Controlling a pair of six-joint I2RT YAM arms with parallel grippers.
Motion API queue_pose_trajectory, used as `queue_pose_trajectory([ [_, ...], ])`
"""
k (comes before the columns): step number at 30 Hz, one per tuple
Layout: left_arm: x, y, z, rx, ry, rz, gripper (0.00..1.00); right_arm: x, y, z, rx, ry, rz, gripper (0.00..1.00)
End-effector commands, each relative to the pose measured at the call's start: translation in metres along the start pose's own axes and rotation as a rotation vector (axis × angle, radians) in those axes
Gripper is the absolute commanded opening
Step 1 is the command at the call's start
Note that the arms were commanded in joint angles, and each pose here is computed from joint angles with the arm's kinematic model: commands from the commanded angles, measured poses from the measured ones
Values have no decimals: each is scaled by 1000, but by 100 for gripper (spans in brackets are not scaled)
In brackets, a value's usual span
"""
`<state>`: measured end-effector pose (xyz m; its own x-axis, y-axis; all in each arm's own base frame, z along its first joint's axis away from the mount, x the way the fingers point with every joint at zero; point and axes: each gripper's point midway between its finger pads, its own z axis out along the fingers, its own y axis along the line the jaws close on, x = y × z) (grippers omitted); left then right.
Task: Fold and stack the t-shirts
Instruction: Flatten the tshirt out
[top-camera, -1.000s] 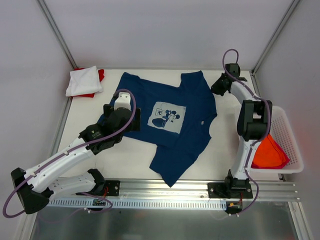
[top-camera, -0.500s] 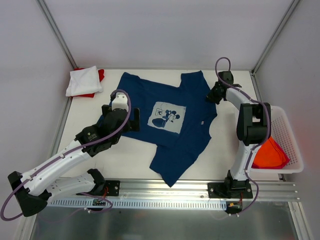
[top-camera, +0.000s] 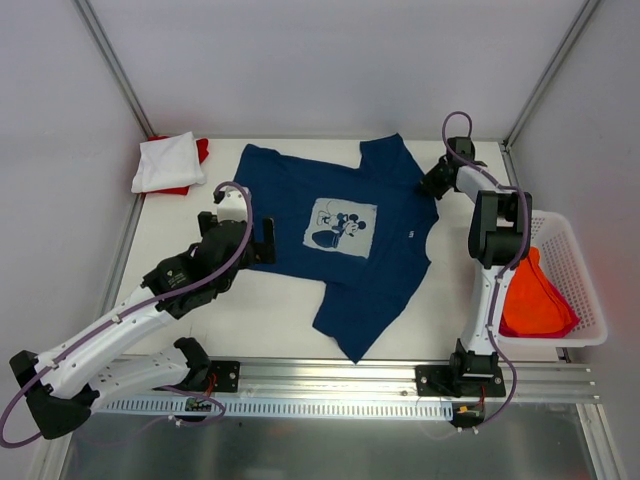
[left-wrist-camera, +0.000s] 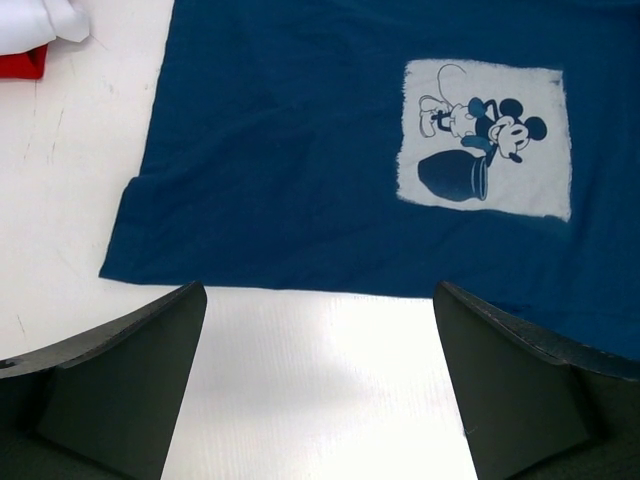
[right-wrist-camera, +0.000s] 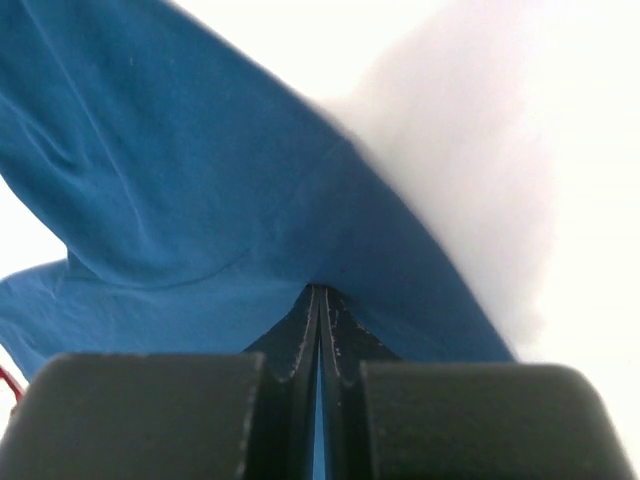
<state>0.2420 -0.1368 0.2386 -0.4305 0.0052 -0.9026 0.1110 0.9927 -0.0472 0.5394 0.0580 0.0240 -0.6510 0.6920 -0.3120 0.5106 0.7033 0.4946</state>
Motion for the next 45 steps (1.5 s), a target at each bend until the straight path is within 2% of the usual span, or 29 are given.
queue_pose_trajectory([
  [1,-5,0,-2,3,-28,-11,99,-27,-10,2,26,-36,47,0],
  [8,-4,-3,4,-17,-13,12,99,-51,8,9,-10,-47,38,1],
  [12,0,-6,7,-12,3,8,99,-56,20,28,-55,-32,47,0],
  [17,3,1,19,-90,0,51,99,-79,80,21,-247,-59,-40,1],
  [18,-2,2,21,-105,-17,53,99,-78,87,15,-272,-52,-56,28],
  [19,-2,4,25,-128,-16,68,99,-77,96,4,-305,-44,-71,44],
  [20,-6,6,26,-149,-29,79,99,-85,119,-33,-351,-87,-102,68],
  [22,-15,3,28,-139,-53,65,99,-76,123,-64,-362,-108,-150,92],
  [23,-18,1,29,-131,-61,60,99,-74,128,-84,-365,-135,-172,98],
  [24,-20,-2,29,-110,-63,51,99,-71,133,-133,-375,-177,-205,100],
  [25,-27,-5,28,-93,-86,30,99,-72,132,-158,-363,-215,-216,100],
  [26,-30,-7,27,-76,-95,28,99,-55,141,-180,-379,-215,-248,99],
  [27,-30,-9,28,-63,-99,28,99,-48,153,-238,-427,-273,-280,99],
  [28,-37,-11,28,-53,-132,12,99,-27,134,-242,-361,-244,-282,99],
  [29,-38,-10,30,-51,-142,21,99,-5,134,-257,-359,-232,-312,99],
  [30,-34,-2,35,-72,-136,14,99,9,134,-300,-387,-277,-334,99],
  [31,-30,-1,39,-52,-122,-12,99,32,101,-291,-282,-238,-315,99],
  [32,-26,1,41,-43,-109,-35,99,54,95,-299,-282,-229,-332,99],
  [33,-14,18,50,-78,-79,-69,99,66,89,-335,-338,-290,-341,99],
  [34,-8,17,50,-36,-62,-161,99,90,55,-313,-268,-251,-333,99],
  [35,2,24,51,-36,-40,-228,99,107,43,-315,-274,-251,-305,99],
  [36,29,32,55,-41,12,-281,99,116,32,-318,-298,-281,-283,99],
  [37,34,36,52,-13,13,-403,99,121,16,-347,-348,-398,-253,99],
  [38,42,36,52,-4,12,-432,99,146,-26,-312,-282,-362,-235,99],
  [39,62,36,55,2,29,-444,99,157,-41,-308,-296,-369,-180,100],
  [40,67,36,52,18,18,-472,99,164,-57,-317,-324,-414,-147,99],
  [42,89,34,56,33,47,-474,99,196,-106,-286,-197,-322,-128,100],
  [45,115,31,61,38,119,-453,99,230,-143,-267,-89,-203,-148,99],
])
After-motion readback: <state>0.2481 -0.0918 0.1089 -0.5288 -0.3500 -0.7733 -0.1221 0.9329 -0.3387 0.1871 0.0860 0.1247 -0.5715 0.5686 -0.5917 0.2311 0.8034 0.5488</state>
